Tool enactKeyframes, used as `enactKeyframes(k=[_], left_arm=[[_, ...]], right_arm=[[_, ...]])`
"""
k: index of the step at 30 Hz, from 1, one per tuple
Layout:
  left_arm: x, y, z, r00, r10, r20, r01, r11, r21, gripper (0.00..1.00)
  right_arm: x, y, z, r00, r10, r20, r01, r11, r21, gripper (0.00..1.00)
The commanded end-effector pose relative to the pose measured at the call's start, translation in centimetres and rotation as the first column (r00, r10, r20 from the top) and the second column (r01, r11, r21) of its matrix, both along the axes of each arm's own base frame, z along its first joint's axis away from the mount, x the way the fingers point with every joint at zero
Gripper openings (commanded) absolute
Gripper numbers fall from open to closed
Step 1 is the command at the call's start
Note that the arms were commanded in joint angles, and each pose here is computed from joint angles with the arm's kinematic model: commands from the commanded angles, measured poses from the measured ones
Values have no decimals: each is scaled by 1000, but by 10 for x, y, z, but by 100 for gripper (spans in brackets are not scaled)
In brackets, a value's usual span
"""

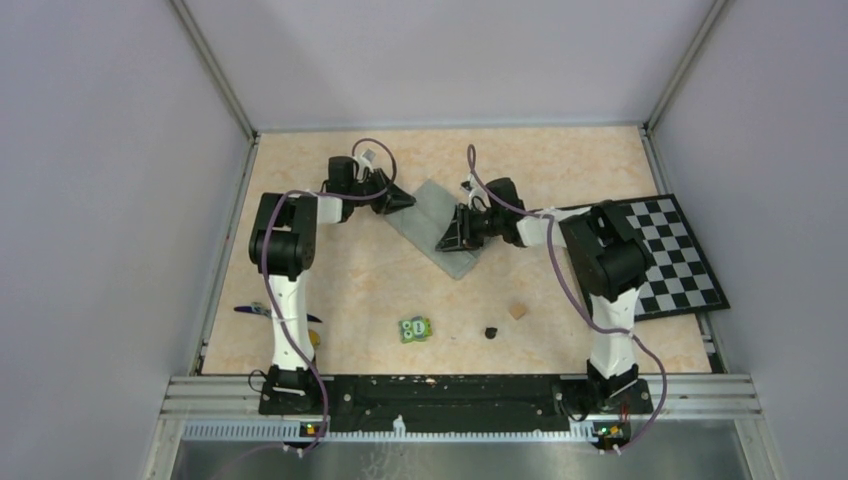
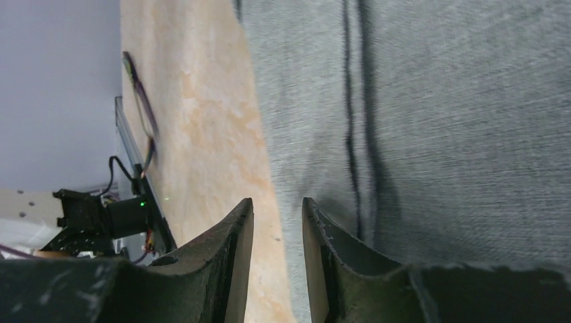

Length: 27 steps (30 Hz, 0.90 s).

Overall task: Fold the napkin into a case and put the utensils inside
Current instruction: Smooth out the 2/3-rectangle-folded napkin at the center of the board.

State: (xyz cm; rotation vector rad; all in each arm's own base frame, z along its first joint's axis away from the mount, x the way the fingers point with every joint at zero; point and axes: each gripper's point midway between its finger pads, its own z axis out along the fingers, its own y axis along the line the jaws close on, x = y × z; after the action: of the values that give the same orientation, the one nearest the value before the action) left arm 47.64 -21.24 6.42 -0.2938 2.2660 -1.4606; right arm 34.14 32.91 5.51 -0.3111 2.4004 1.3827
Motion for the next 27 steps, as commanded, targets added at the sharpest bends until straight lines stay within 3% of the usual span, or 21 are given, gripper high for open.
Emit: enactKeyframes(k=[1, 4, 9, 14, 16, 20, 23, 27], left_arm=[[22, 3, -4, 999, 15, 43, -14, 1000, -17, 25], [36, 13, -34, 999, 53, 9, -53, 997, 62, 25], [46, 16, -43, 1000, 21, 9, -22, 991, 132, 30], [44, 25, 4, 993, -42, 111, 11, 963, 270, 50], [38, 28, 41, 980, -68, 187, -1, 939, 344, 57], [15, 22, 91, 965, -93, 247, -8, 925, 380, 64], [-6, 21, 104, 965, -54, 257, -38, 939, 342, 66], [-27, 26, 99, 973, -8, 232, -67, 947, 313, 67]], right_arm=[[19, -2, -11, 998, -27, 53, 29, 999, -39, 32], [-2, -8, -30, 998, -59, -1, 59, 996, -60, 32], [-47, 22, -16, 993, -86, -86, 88, 996, 13, 33], [-80, 63, 50, 1000, 13, -21, -10, 991, 130, 40], [-73, 60, 78, 998, 23, 59, -30, 991, 127, 48], [-28, 6, 79, 989, -65, 136, 70, 997, -31, 64], [2, -35, 66, 990, -87, 115, 97, 992, -81, 65], [7, -42, 54, 990, -7, 141, 25, 992, -127, 65]])
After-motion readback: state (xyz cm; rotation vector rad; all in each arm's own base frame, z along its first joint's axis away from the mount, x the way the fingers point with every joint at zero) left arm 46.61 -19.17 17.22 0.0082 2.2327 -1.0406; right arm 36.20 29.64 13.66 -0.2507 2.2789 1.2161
